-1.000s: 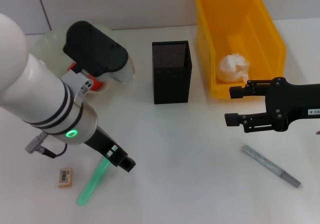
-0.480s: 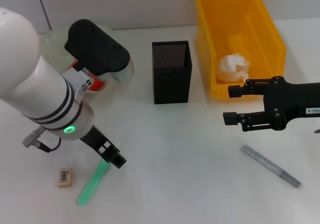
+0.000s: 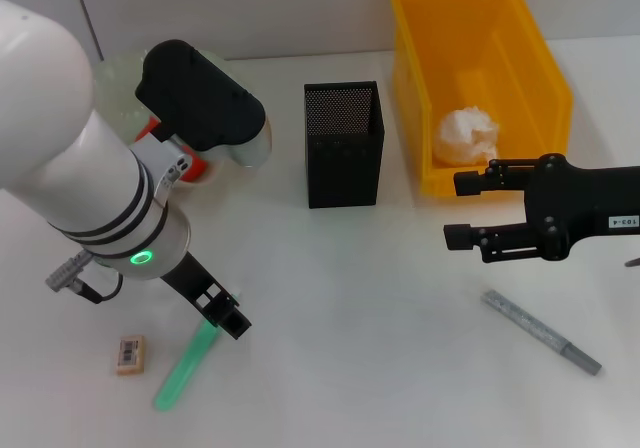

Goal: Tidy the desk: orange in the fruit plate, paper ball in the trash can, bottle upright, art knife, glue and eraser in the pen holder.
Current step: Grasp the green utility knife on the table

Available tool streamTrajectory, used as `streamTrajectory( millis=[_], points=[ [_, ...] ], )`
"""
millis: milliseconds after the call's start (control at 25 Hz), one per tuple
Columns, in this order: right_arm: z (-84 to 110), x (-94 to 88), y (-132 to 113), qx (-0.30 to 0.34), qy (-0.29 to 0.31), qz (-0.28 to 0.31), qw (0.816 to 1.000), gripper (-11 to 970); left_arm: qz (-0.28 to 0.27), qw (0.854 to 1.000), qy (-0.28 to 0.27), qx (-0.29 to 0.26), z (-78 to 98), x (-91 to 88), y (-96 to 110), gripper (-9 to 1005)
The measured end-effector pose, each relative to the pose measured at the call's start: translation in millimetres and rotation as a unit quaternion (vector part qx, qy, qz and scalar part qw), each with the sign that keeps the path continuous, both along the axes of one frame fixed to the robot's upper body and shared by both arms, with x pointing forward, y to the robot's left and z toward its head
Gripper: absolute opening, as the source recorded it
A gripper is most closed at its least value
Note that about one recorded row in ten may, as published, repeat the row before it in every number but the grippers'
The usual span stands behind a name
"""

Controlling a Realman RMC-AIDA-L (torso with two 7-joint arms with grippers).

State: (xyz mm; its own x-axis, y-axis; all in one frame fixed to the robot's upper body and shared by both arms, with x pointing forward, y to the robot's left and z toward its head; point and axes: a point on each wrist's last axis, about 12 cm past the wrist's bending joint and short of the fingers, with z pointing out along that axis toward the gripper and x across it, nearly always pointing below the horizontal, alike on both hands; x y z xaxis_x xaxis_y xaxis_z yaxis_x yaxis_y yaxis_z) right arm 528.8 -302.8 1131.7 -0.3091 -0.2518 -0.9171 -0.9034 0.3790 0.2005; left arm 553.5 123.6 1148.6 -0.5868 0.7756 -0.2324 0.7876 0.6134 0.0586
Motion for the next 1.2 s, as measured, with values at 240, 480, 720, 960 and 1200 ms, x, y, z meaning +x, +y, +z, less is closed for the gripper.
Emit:
streamTrajectory(
  millis=[240, 480, 720, 960, 1200],
  points=[
    [-0.9, 0.5, 0.7, 0.0, -0.002, 0.001, 1.0, 764, 0.001, 1.0, 0.003, 0.0, -2.1, 0.0, -0.1, 786],
    [-2.4, 1.3, 2.8, 0.004, 0.001, 0.004, 1.0, 763, 0.003, 1.0, 0.008, 0.003, -5.0, 0.5, 1.0, 772],
    [-2.1, 1.5, 2.8, 0.003, 0.0, 0.004, 1.0, 763, 0.003, 1.0, 0.007, 0.004, -5.7, 2.4, 0.1, 757],
    [-2.0, 1.6, 2.3, 0.004, 0.0, 0.003, 1.0, 763, -0.002, 1.0, 0.001, 0.002, -3.8, 3.6, -3.4, 743],
    [-2.0, 1.9, 2.3, 0.004, 0.0, 0.002, 1.0, 763, -0.004, 1.0, 0.005, 0.009, -5.3, 4.9, -4.8, 729]
  ],
)
